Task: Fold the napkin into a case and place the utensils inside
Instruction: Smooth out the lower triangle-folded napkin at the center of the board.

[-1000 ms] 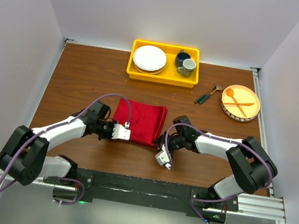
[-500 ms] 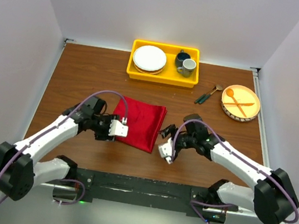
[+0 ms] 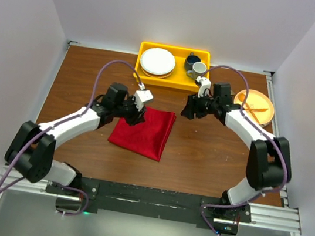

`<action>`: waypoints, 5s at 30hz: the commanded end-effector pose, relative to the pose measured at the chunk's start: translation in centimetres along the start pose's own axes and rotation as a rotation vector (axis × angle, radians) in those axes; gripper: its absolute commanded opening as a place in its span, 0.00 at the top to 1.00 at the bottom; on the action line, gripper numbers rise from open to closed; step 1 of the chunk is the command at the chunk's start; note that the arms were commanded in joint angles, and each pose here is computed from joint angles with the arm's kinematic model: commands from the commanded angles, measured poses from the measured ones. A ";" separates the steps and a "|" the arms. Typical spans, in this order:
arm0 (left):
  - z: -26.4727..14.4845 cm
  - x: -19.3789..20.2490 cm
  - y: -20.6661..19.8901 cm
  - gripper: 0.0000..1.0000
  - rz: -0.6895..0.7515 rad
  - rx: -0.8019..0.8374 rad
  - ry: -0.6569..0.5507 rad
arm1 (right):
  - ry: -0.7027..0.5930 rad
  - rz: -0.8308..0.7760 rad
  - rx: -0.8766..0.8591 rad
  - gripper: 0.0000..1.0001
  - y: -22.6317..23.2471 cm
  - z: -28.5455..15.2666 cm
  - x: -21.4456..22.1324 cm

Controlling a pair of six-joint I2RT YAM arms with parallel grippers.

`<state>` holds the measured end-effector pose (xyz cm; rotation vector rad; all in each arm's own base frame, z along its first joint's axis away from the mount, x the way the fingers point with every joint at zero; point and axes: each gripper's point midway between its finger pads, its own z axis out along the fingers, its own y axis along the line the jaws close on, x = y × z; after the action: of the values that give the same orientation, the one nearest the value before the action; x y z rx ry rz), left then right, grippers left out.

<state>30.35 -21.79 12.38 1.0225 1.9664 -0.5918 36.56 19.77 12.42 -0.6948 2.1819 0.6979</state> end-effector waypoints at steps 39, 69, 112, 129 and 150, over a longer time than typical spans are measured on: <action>11.5 2.9 -10.1 0.93 0.060 0.175 0.135 | 0.242 0.748 0.013 0.94 -3.2 11.0 6.9; 9.4 -2.7 -6.1 0.96 0.020 0.092 -0.068 | 0.368 0.734 -0.135 0.39 -2.1 9.9 7.4; 12.6 -1.9 -3.3 0.99 0.083 0.037 -0.006 | 0.372 0.661 -0.147 0.73 -4.1 13.1 8.6; 16.4 0.8 -3.5 1.00 0.089 0.032 0.072 | 0.374 0.674 -0.167 0.70 -3.7 13.0 8.7; 16.3 3.9 -3.7 1.00 0.101 0.043 0.148 | 0.327 0.409 -0.262 0.94 -1.8 11.7 4.3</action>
<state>34.13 -34.47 2.37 1.1685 1.9806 -0.5541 40.97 25.47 1.93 -0.4070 2.6073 1.2555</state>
